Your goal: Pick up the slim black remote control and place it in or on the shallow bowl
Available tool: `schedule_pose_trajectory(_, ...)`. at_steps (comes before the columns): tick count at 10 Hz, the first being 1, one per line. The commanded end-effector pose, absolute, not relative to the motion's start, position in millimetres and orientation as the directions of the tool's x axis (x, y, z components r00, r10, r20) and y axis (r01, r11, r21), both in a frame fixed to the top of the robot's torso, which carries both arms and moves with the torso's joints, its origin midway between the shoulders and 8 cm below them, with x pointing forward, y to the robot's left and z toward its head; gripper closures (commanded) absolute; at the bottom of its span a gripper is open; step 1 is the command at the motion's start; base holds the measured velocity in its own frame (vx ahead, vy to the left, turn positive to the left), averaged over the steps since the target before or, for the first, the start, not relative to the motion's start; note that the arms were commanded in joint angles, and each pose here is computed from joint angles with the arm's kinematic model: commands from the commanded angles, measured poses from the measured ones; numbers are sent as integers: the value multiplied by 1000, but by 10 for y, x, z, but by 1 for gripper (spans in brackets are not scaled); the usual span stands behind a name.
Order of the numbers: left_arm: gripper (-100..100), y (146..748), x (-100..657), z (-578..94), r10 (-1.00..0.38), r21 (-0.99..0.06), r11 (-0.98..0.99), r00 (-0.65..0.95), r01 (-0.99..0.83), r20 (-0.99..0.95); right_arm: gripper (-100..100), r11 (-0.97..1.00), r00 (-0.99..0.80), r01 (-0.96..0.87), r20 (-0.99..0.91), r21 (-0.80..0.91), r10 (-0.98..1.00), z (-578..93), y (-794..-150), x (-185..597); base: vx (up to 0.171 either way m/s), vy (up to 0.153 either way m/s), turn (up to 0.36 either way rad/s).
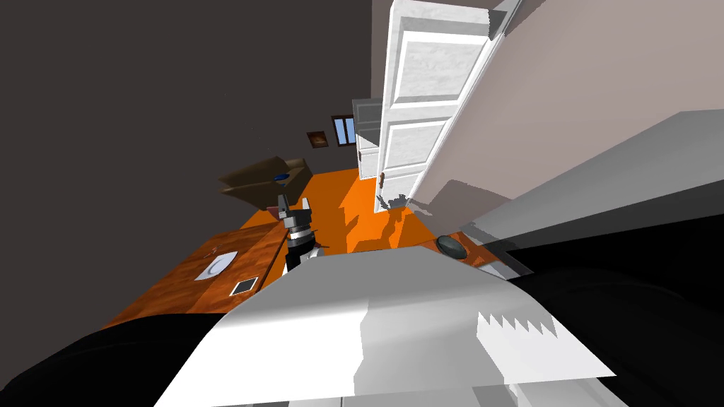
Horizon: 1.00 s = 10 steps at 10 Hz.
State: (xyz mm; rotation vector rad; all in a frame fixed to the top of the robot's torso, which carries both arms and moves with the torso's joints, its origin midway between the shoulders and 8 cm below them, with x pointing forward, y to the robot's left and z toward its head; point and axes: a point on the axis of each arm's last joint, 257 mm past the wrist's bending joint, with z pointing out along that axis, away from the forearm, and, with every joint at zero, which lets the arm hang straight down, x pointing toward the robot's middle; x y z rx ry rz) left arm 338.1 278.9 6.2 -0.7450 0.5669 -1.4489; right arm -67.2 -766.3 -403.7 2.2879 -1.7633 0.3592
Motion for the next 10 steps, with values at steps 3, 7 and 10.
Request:
schedule_pose_trajectory(3,0,2789,3381,62,-994,-745,-29,62,666,94,100,-263,256,-964,395,38,-882,-3591,-8037,-443,17,76,27)
schedule_pose_trajectory(7,0,2789,3381,62,-994,-745,-29,62,666,94,100,-274,265,-961,436,44,-860,-3269,-8259,-282,13,44,26)
schedule_pose_trajectory(10,0,2789,3381,62,-994,-745,-29,62,666,94,100,-278,268,-960,452,46,-851,-3134,-8341,-211,11,29,14)
